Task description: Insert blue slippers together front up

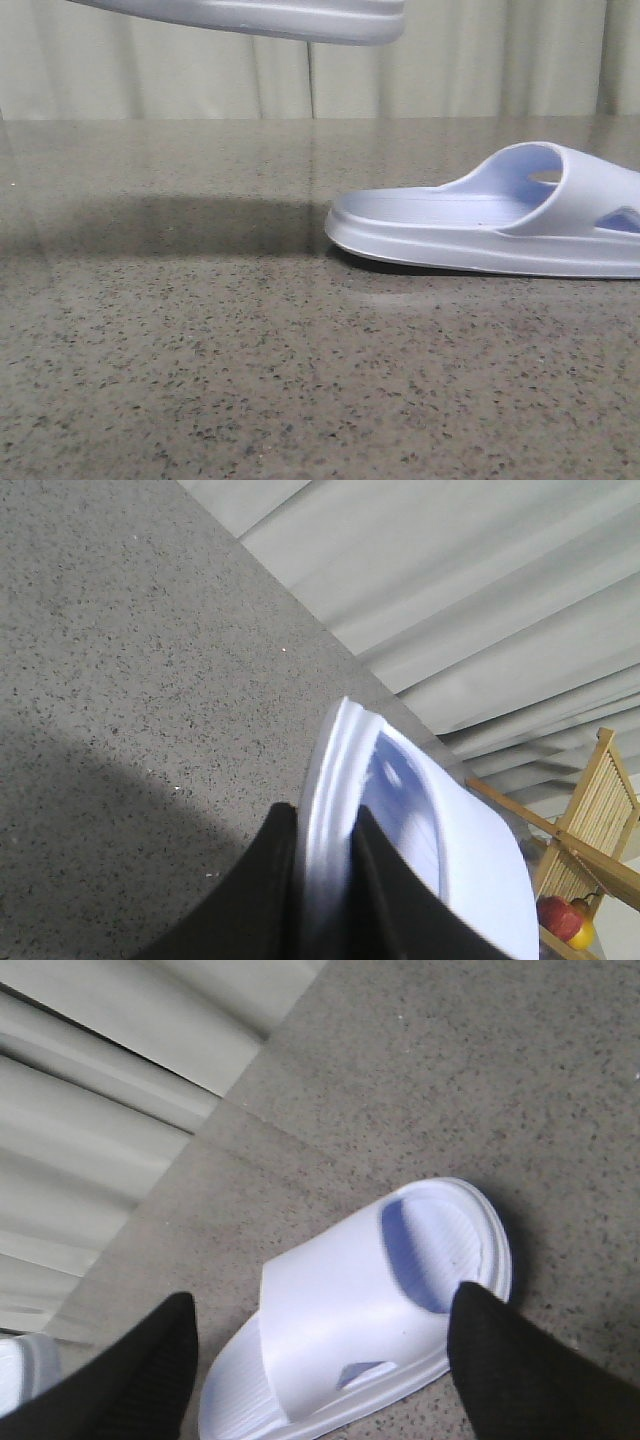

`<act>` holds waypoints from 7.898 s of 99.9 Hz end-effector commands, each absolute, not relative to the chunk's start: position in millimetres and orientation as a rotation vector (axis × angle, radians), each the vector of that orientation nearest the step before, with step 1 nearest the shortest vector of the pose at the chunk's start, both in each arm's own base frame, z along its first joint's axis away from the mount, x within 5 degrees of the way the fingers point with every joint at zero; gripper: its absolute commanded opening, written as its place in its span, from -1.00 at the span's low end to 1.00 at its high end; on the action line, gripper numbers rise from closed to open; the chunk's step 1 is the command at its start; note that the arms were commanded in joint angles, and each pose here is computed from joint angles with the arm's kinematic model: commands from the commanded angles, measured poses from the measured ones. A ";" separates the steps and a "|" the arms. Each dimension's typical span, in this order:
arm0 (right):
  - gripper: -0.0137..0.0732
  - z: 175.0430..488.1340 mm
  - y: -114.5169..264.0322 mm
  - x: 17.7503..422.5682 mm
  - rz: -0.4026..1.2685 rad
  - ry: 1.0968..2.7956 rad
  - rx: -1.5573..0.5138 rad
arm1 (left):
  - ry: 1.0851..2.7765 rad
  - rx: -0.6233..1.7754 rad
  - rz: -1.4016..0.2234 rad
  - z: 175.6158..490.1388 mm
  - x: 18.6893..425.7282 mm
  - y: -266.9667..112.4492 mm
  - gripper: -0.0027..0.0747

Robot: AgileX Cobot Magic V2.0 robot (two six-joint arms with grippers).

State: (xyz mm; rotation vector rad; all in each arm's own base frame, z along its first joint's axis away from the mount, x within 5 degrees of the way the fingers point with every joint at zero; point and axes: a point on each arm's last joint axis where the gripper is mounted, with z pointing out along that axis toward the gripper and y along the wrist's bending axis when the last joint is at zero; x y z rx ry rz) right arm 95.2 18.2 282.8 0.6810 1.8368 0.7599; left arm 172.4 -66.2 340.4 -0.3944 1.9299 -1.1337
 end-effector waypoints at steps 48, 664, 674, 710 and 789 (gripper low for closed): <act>0.36 274.6 12.3 139.0 0.674 1.876 0.766 | 1.875 -0.398 -1.173 352.7 170.5 -67.1 -0.89; -0.93 374.0 29.1 127.4 0.942 1.629 0.609 | 1.889 -0.463 -1.689 351.3 181.4 -91.5 -0.89; -0.93 374.1 29.1 127.4 0.946 1.628 0.611 | 1.879 -0.470 -1.705 352.3 181.3 -91.6 -0.89; -0.93 374.6 32.4 131.0 0.956 1.623 0.589 | 1.941 -0.477 -1.823 342.2 188.8 -109.1 -0.89; -0.93 369.0 55.9 157.2 0.914 1.644 0.410 | 1.902 -0.415 -1.960 346.3 186.7 -116.9 -0.89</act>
